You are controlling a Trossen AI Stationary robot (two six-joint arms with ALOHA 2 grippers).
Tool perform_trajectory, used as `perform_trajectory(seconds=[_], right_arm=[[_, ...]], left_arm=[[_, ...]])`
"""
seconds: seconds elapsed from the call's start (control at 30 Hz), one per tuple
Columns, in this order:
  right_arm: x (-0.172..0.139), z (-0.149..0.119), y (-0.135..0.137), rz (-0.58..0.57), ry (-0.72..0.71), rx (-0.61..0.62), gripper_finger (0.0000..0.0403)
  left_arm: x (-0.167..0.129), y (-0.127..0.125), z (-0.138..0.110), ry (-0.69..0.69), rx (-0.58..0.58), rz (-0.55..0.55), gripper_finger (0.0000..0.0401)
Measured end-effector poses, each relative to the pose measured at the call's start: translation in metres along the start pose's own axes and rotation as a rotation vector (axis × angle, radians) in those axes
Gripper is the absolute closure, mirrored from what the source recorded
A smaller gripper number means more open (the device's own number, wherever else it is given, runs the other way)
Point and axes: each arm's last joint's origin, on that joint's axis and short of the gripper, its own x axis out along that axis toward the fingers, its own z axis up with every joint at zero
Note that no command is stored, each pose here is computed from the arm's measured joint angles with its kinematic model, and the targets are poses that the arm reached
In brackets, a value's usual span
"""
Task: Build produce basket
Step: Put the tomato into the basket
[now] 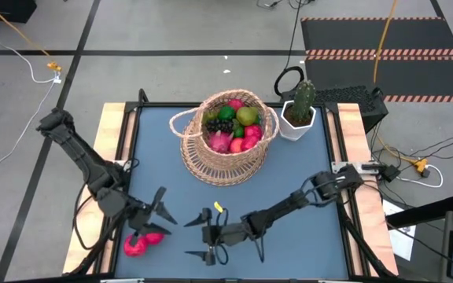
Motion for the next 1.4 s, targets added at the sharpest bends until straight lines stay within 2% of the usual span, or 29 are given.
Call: perform_trajectory(seconds=[0.17, 0.33, 0.43, 0.53, 0.67, 0.8, 0.97, 1.17, 1.4], right_arm=[[0.020, -0.032, -0.009, -0.029, 0.062, -0.007, 0.0009], [0.055, -0.053, -0.012, -0.028, 0.154, -0.088, 0.0005], [0.070, -0.047, -0.015, -0.027, 0.118, -0.089, 0.0005], [0.084, -0.032, -0.025, 0.037, 0.042, -0.084, 0.0005], [0.102, -0.019, -0.053, 0.054, 0.005, -0.049, 0.0005], [0.110, -0.024, -0.077, 0.242, 0.013, 0.014, 0.0005], [0.113, -0.039, -0.087, 0.306, 0.006, 0.010, 0.0005], [0.115, -0.046, -0.079, 0.323, -0.076, -0.067, 0.0005], [0.128, -0.064, -0.076, 0.319, -0.093, -0.075, 0.0006]], left_arm=[[0.000, 0.002, 0.001, 0.022, 0.064, 0.093, 0.0212], [-0.004, 0.007, 0.003, 0.019, 0.111, 0.149, 0.0172], [-0.005, 0.008, 0.003, 0.018, 0.113, 0.150, 0.0147], [-0.005, 0.007, 0.001, 0.048, 0.128, 0.143, 0.0126], [-0.005, 0.006, -0.007, 0.119, 0.154, 0.127, 0.0106], [-0.006, 0.005, -0.011, 0.154, 0.165, 0.118, 0.0098], [-0.005, 0.008, -0.012, 0.165, 0.194, 0.125, 0.0104], [-0.004, 0.013, -0.013, 0.175, 0.190, 0.149, 0.0105], [-0.003, 0.019, -0.014, 0.186, 0.150, 0.178, 0.0105]])
